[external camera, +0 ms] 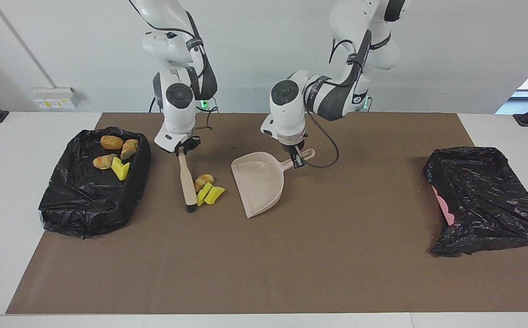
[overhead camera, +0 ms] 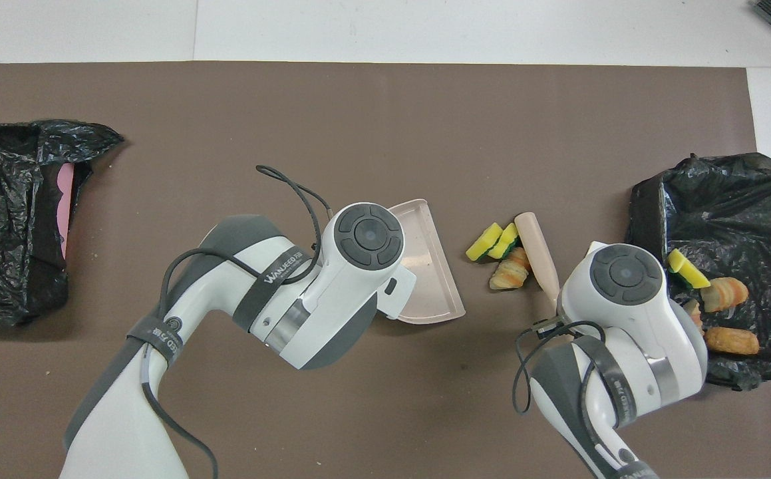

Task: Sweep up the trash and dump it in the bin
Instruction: 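Sweep the sponge and bread into the dustpan with the brush in the right gripper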

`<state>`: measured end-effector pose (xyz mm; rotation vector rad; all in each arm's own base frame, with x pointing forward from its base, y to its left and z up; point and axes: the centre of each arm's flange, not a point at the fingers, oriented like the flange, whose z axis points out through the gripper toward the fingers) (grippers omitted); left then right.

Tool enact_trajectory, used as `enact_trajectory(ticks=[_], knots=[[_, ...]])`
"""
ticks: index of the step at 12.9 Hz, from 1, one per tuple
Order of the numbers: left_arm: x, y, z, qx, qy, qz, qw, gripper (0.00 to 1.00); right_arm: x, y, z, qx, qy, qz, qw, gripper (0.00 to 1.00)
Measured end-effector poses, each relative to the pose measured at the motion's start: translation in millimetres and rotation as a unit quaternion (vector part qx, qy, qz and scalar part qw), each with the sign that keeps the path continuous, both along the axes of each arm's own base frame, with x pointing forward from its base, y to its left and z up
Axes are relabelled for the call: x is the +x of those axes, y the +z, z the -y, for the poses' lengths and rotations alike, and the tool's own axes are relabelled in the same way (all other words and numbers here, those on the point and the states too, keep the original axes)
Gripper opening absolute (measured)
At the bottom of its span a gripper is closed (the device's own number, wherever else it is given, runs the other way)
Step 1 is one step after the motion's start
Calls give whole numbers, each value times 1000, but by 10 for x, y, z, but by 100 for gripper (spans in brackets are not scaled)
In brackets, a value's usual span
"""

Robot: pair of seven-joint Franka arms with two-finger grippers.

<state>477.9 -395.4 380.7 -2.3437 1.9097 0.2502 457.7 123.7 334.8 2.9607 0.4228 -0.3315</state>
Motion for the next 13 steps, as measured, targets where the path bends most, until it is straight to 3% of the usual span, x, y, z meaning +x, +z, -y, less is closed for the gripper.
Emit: enact_trajectory(ticks=[2, 6, 9, 13], knots=[[-26, -28, 9, 6, -6, 1, 1000, 32, -24, -9, -490, 55, -17, -6, 998, 27], [-82, -98, 4, 16, -12, -1, 1000, 32, -7, 108, -1083, 119, -60, -15, 991, 27], [-113, -99, 32, 16, -15, -2, 1000, 32, 36, 334, -1215, 127, -53, -29, 990, 27], [-123, -98, 46, 15, -17, -1, 1000, 32, 159, 1077, -1108, 121, -55, -37, 990, 27]])
